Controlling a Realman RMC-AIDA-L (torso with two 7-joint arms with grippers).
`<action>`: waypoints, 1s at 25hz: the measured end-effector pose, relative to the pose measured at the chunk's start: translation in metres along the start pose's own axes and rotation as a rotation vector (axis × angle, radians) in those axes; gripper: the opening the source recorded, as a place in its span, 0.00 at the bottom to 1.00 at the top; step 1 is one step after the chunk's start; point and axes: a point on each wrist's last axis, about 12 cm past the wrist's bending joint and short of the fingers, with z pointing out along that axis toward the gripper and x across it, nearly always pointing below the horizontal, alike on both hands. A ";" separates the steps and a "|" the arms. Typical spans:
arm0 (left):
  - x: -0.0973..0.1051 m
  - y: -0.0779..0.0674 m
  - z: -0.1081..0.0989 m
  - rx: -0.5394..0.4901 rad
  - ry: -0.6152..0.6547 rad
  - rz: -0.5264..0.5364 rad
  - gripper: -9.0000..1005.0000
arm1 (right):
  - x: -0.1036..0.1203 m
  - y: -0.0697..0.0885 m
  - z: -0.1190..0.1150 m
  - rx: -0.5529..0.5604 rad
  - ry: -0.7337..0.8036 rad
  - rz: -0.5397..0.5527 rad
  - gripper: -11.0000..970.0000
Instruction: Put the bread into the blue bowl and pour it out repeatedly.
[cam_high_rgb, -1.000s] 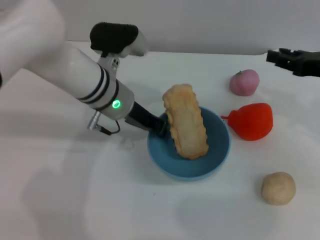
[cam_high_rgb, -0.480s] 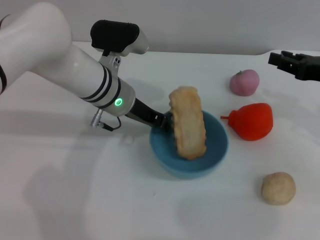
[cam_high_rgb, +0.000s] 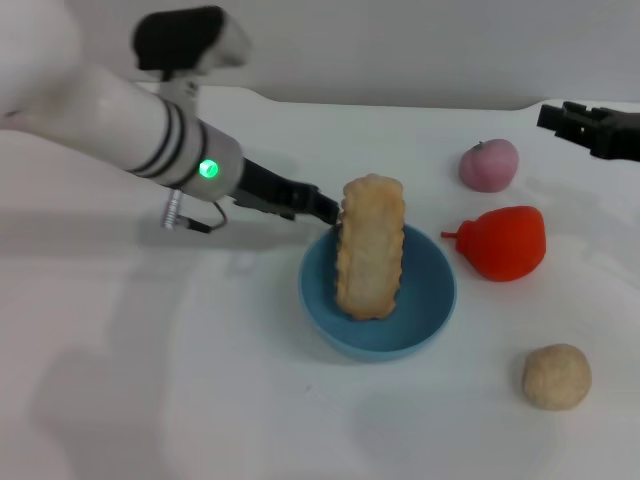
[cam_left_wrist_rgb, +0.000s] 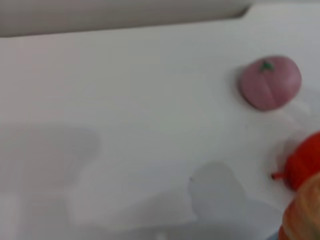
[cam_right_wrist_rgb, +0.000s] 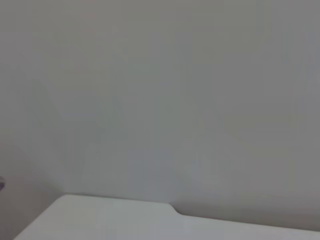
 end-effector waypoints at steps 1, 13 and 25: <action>0.000 0.005 -0.004 0.004 -0.021 -0.031 0.54 | -0.001 0.000 0.000 0.002 -0.008 0.005 0.41; 0.015 0.053 -0.044 0.119 -0.396 -0.151 0.60 | 0.000 -0.017 -0.012 0.041 -0.154 0.127 0.41; 0.070 0.109 -0.075 0.018 -0.864 -0.097 0.60 | 0.032 -0.047 -0.042 0.134 -0.448 0.346 0.41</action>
